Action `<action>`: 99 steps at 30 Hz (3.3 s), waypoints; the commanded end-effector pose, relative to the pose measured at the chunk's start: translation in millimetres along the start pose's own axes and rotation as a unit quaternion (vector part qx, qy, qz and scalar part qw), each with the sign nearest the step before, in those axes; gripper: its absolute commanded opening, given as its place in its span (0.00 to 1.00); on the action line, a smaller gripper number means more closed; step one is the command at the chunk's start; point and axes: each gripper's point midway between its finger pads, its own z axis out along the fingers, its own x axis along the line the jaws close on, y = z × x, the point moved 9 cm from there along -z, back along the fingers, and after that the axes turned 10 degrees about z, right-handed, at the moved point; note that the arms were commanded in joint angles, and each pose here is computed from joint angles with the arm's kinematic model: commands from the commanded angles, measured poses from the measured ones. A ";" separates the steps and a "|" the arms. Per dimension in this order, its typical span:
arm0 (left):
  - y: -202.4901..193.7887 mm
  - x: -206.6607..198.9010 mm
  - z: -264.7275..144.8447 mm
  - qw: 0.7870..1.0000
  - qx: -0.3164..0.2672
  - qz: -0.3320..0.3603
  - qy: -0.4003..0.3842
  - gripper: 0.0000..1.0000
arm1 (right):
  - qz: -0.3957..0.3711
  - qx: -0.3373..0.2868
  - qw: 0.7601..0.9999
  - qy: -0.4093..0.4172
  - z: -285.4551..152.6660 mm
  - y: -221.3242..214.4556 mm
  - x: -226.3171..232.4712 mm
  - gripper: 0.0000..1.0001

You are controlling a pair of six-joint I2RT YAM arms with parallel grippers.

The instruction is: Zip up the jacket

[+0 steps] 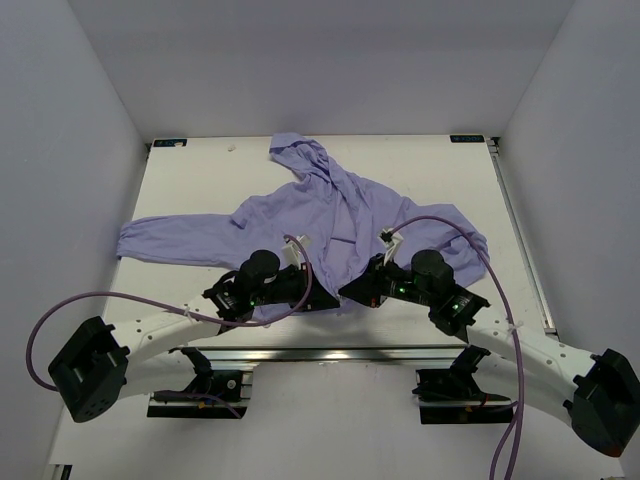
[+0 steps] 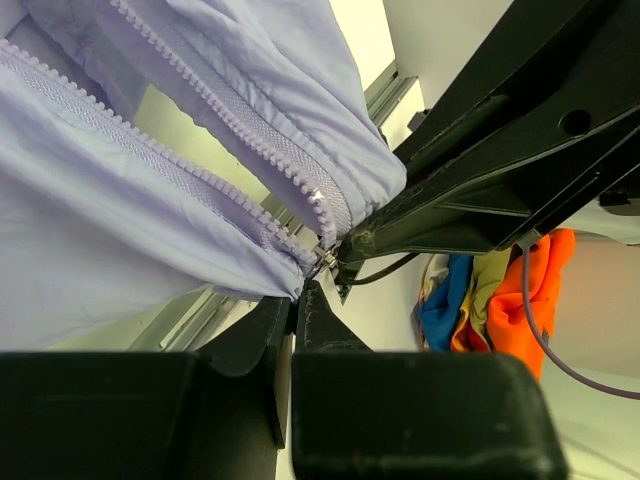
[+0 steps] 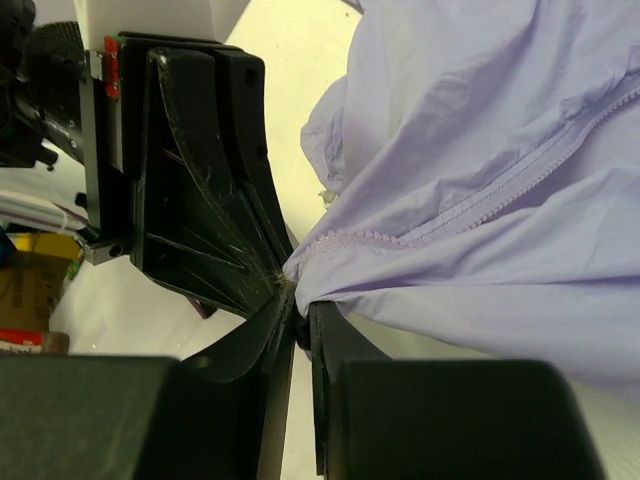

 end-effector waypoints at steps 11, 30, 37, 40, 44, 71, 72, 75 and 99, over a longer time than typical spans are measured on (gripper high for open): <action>10.9 -14.4 -3.3 0.999 -0.019 0.027 -0.027 0.00 | -0.060 0.030 0.997 0.037 3.4 10.4 13.8 0.00; -10.0 -23.2 12.9 0.997 0.051 0.043 -0.023 0.00 | 0.050 -0.211 0.975 0.053 3.4 57.4 35.8 0.00; -17.3 -30.0 14.7 0.996 0.070 0.051 -0.031 0.00 | 0.050 -0.228 0.972 0.042 3.4 61.6 34.9 0.00; -19.5 -32.0 15.7 0.995 0.076 0.055 -0.038 0.00 | 0.051 -0.226 0.972 0.040 2.6 60.0 33.7 0.00; -16.2 -32.5 13.0 0.996 0.064 0.055 -0.022 0.00 | 0.046 -0.197 0.979 0.025 1.4 52.9 30.3 0.00; 16.6 -20.1 8.8 0.998 -0.029 0.040 0.047 0.00 | 0.074 0.007 0.997 -0.016 -17.3 -15.5 -0.2 0.89; 16.6 -19.9 9.0 0.998 -0.029 0.039 0.046 0.00 | 0.073 0.015 0.997 -0.019 -19.2 -19.9 -3.1 0.89; 18.1 -19.8 9.1 0.998 -0.033 0.039 0.042 0.00 | 0.058 0.019 0.998 -0.019 -22.8 -23.9 -6.5 0.89; 18.3 -20.0 8.2 0.998 -0.039 0.030 0.033 0.00 | -0.058 0.045 0.996 0.040 0.0 -32.5 -27.2 0.42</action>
